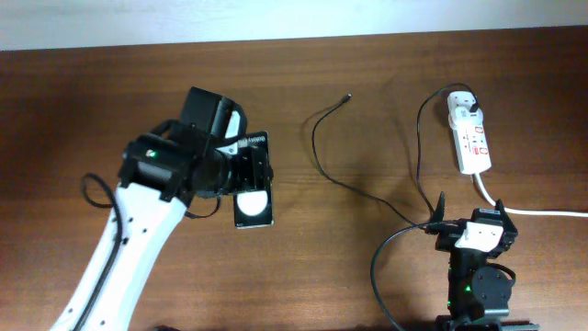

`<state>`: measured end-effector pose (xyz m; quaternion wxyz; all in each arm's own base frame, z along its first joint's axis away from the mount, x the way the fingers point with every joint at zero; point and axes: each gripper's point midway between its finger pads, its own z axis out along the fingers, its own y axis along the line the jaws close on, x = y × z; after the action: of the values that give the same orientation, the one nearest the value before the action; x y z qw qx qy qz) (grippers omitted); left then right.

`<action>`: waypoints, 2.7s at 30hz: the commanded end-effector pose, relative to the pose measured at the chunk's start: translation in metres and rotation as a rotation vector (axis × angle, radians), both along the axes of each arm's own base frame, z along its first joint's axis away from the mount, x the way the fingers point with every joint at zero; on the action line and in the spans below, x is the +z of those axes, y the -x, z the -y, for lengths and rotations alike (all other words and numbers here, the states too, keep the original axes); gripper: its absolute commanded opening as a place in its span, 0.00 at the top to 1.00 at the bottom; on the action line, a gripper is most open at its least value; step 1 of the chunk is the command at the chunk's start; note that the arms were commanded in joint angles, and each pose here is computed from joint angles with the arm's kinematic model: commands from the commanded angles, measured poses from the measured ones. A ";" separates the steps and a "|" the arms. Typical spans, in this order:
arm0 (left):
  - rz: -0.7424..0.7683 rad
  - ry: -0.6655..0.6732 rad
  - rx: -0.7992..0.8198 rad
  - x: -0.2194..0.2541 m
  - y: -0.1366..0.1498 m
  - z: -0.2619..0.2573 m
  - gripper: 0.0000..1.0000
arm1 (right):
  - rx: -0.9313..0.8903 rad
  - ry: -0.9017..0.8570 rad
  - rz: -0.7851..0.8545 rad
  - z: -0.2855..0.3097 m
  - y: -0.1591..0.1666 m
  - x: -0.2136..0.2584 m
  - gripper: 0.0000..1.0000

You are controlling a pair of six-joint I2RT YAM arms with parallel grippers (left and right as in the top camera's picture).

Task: Plug charger to phone and switch on socket

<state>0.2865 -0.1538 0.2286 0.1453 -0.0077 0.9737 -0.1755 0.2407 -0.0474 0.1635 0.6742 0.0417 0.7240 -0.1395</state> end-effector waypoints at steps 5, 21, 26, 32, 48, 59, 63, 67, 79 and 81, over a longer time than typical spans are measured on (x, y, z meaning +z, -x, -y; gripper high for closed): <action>-0.179 0.138 -0.031 -0.045 -0.004 0.036 0.45 | -0.006 0.003 -0.005 0.002 0.000 -0.003 0.01; 0.007 -0.218 -0.172 -0.061 -0.028 -0.012 0.52 | -0.006 0.003 -0.005 0.002 0.000 -0.003 0.01; -0.028 -0.284 -0.370 -0.090 -0.029 -0.006 0.54 | -0.006 0.003 -0.005 0.002 0.000 -0.003 0.01; -0.029 -0.280 -0.381 -0.112 -0.044 0.006 0.23 | -0.006 0.003 -0.005 0.002 0.000 -0.003 0.01; -0.113 -0.404 -0.403 -0.219 -0.027 0.081 0.01 | -0.006 0.003 -0.005 0.002 0.000 -0.003 0.01; -0.170 -0.370 -0.434 -0.234 -0.012 0.093 0.10 | -0.006 0.003 -0.005 0.002 0.000 -0.003 0.01; -0.195 -0.383 -0.437 -0.255 0.002 0.082 0.11 | -0.006 0.003 -0.005 0.002 0.000 -0.003 0.01; -0.183 -0.414 -0.485 -0.256 0.002 0.077 0.34 | -0.006 0.003 -0.005 0.002 0.000 -0.003 0.02; -0.138 -0.879 -1.103 -0.243 -0.011 0.010 0.01 | -0.006 0.003 -0.005 0.002 0.000 -0.003 0.01; -0.110 -1.011 -1.132 -0.235 -0.026 -0.003 0.01 | -0.006 0.003 -0.005 0.002 0.000 -0.003 0.01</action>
<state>0.3051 -0.1886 0.0084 0.0086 0.5204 0.8415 0.1445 0.2407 -0.0474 0.1635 0.6742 0.0418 0.7240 -0.1397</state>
